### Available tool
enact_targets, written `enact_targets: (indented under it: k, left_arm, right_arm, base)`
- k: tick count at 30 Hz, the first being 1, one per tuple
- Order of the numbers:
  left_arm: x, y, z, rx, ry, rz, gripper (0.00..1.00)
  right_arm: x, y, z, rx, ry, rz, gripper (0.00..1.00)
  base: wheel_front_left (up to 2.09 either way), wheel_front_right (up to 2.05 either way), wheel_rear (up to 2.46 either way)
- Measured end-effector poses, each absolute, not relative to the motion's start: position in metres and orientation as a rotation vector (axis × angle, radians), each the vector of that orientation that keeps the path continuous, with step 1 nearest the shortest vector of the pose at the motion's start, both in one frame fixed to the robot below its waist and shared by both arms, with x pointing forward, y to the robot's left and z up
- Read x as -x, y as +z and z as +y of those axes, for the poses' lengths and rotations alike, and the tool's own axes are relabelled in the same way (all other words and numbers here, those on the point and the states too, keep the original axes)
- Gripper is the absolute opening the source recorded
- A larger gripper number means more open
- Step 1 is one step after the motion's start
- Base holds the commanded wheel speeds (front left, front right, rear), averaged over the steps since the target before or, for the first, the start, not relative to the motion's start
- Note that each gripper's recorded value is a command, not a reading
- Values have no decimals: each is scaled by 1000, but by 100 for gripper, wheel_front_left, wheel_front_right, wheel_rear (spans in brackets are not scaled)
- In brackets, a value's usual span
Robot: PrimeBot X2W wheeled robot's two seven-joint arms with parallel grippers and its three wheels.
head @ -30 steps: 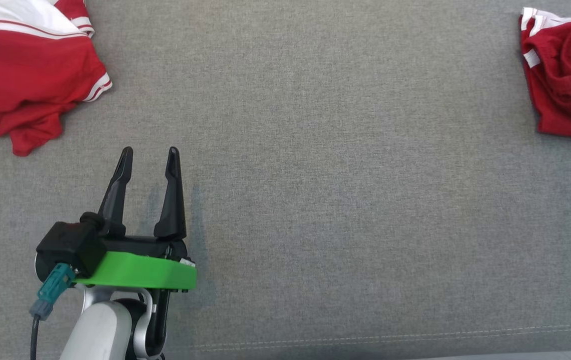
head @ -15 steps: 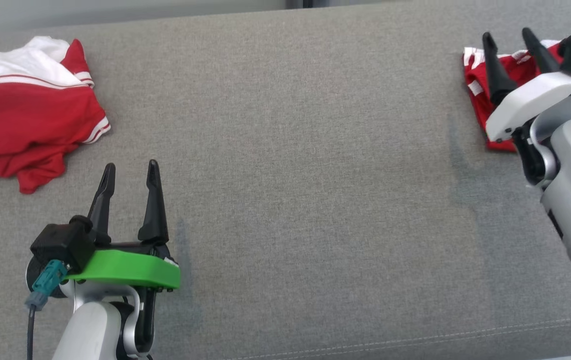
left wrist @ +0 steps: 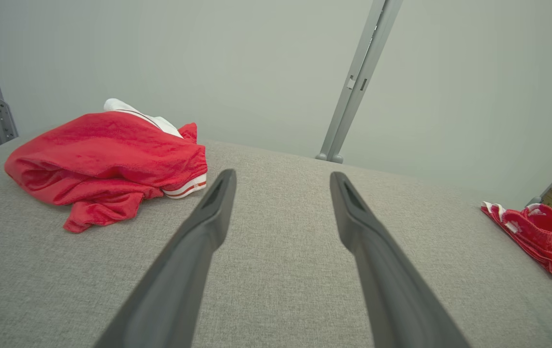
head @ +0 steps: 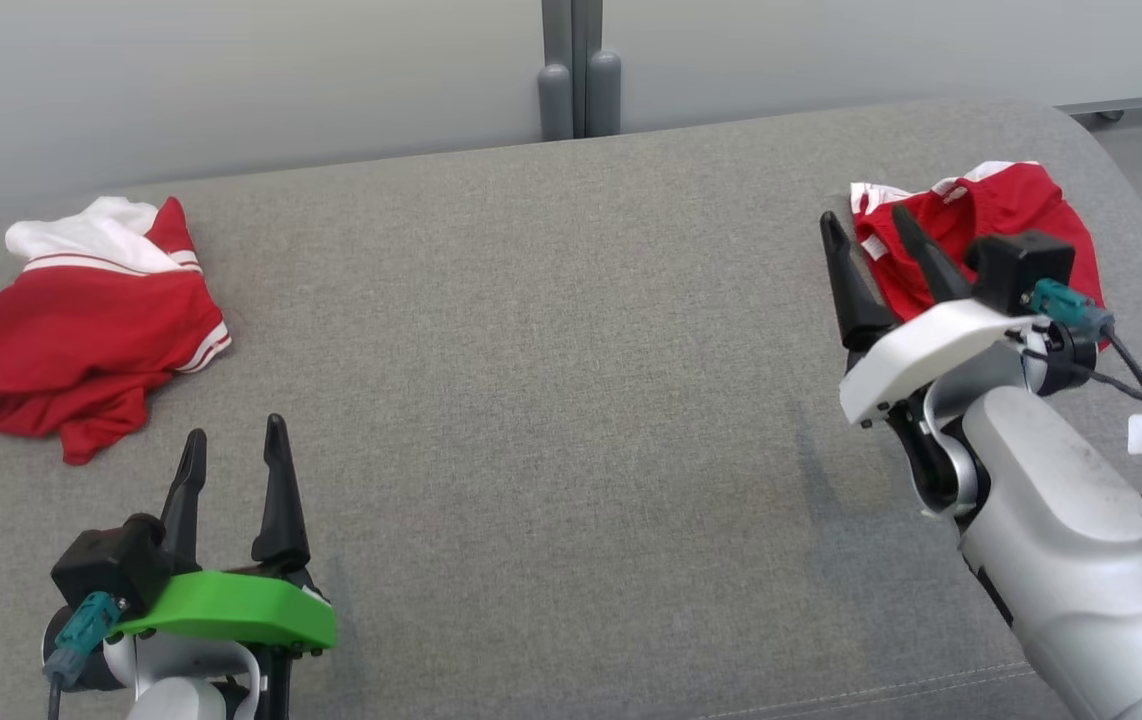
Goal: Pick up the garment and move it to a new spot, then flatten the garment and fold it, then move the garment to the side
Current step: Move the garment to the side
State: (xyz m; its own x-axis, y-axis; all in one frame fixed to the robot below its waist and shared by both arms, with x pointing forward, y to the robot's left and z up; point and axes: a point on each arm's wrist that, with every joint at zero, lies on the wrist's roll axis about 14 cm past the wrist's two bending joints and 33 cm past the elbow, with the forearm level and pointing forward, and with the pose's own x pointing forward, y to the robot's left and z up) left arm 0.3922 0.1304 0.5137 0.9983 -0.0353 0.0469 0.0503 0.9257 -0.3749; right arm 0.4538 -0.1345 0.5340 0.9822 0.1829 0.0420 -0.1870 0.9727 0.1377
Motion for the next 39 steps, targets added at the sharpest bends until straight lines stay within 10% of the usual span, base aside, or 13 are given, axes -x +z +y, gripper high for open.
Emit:
enact_targets:
  k: [39]
  left_arm:
    - [-356,512,133,388,-27,-47,100]
  right_arm:
    - [-366,513,-119,-162,180,-45,100]
  base:
    - [0,0,0]
